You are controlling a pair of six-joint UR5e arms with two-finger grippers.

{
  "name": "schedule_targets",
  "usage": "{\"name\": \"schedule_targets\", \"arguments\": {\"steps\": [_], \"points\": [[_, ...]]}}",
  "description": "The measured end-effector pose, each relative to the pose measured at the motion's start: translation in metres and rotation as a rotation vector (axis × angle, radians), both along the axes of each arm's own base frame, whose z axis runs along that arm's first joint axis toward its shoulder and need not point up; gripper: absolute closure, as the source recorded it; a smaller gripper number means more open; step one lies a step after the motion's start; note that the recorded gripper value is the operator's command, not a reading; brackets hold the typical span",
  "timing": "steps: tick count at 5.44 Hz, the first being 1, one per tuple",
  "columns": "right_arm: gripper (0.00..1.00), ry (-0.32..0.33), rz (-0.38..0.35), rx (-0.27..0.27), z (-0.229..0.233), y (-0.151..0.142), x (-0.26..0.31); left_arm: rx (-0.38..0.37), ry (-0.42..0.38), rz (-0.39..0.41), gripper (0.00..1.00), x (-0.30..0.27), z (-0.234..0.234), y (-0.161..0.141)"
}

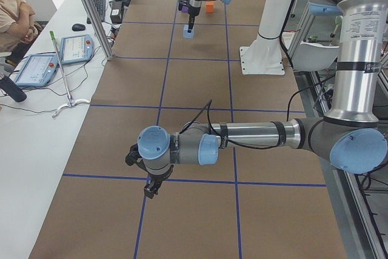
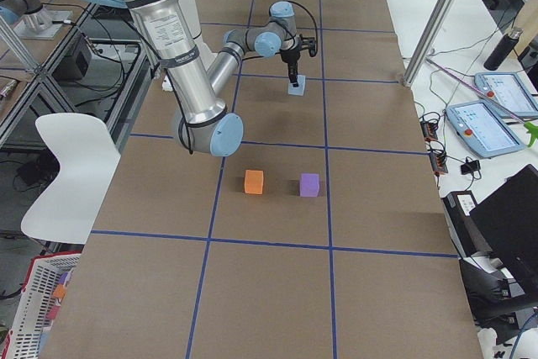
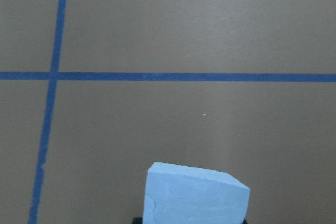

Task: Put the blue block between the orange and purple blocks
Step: 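Carry the light blue cube with the right gripper toward the purple cube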

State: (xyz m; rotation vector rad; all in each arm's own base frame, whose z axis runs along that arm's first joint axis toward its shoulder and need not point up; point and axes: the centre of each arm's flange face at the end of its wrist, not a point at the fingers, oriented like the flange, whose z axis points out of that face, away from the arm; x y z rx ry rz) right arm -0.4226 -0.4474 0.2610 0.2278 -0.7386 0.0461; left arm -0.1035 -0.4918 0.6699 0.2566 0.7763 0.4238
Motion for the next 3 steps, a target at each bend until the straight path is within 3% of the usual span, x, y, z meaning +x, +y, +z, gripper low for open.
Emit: {"name": "schedule_targets", "arguments": {"steps": [2, 3], "points": [[1.00, 0.079, -0.109, 0.034, 0.087, -0.030, 0.117, 0.000, -0.001, 0.000, 0.00, 0.000, 0.000, 0.001], [1.00, 0.090, -0.143, 0.046, 0.141, -0.027, 0.167, 0.004, -0.002, 0.001, 0.00, 0.000, 0.000, 0.000]]}}
